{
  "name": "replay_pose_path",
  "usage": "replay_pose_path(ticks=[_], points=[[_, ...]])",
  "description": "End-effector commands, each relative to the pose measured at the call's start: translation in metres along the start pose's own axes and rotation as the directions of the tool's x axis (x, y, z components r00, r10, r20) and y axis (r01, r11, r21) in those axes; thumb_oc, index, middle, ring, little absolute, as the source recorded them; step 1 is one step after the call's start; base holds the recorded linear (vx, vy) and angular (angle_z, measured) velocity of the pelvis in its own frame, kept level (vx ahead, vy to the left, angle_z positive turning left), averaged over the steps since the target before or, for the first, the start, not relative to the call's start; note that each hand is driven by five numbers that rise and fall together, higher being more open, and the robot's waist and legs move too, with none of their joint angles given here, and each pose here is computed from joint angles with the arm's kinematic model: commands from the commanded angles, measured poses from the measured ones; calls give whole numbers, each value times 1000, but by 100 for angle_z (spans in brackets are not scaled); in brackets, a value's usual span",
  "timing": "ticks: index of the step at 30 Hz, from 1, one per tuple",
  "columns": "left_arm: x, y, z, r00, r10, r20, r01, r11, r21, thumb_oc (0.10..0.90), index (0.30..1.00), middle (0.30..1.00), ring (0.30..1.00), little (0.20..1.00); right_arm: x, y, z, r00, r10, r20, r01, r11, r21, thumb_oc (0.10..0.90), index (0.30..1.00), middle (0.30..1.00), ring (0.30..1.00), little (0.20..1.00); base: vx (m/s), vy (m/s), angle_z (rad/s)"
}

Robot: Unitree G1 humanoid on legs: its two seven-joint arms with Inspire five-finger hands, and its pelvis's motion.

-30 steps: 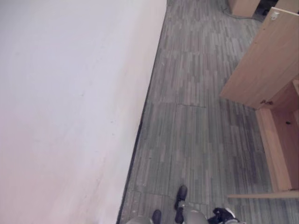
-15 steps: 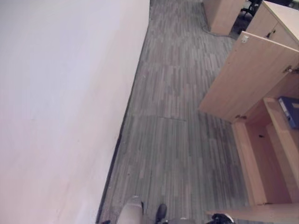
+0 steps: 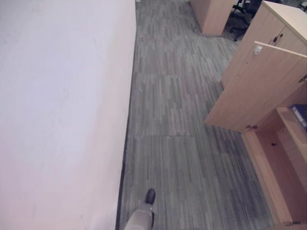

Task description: Put the empty folder in the office cabinet

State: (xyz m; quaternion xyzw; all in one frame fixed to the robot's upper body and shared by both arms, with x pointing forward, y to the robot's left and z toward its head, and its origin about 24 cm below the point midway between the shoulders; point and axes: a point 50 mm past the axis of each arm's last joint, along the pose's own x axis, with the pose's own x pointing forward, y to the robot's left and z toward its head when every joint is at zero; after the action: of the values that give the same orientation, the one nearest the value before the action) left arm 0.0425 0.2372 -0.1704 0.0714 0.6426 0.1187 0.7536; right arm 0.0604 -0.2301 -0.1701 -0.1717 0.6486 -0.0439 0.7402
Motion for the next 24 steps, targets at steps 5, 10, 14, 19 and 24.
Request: replay_pose_path(ticks=[5, 10, 14, 19, 24], points=[[-1, 23, -7, 995, 96, 6, -96, 993, 64, 800, 900, 900, 900, 900, 1, -30, 15, 995, -80, 63, 80, 997, -2, 800, 900, 900, 900, 900, 268, 288, 6], [-2, 32, -15, 991, 128, -23, -129, 992, -9, 800, 900, 900, 900, 900, -5, -21, 64, 969, -49, 242, 59, 998, -34, 800, 900, 900, 900, 900, 264, 126, -26], [-2, 31, -18, 991, 132, -35, -133, 990, -38, 800, 900, 900, 900, 900, -11, -23, 90, 943, -48, 330, 70, 996, -56, 800, 900, 900, 900, 900, 109, -57, -50], [-2, 30, -20, 990, 133, -50, -136, 989, -52, 800, 900, 900, 900, 900, -11, -27, 95, 940, -65, 335, 90, 994, -59, 800, 900, 900, 900, 900, 154, -163, -44], [-3, 37, -25, 983, 165, -76, -171, 983, -70, 800, 900, 900, 900, 900, -7, -23, 73, 961, -61, 268, 77, 996, -50, 800, 900, 900, 900, 900, 253, -184, -36]])
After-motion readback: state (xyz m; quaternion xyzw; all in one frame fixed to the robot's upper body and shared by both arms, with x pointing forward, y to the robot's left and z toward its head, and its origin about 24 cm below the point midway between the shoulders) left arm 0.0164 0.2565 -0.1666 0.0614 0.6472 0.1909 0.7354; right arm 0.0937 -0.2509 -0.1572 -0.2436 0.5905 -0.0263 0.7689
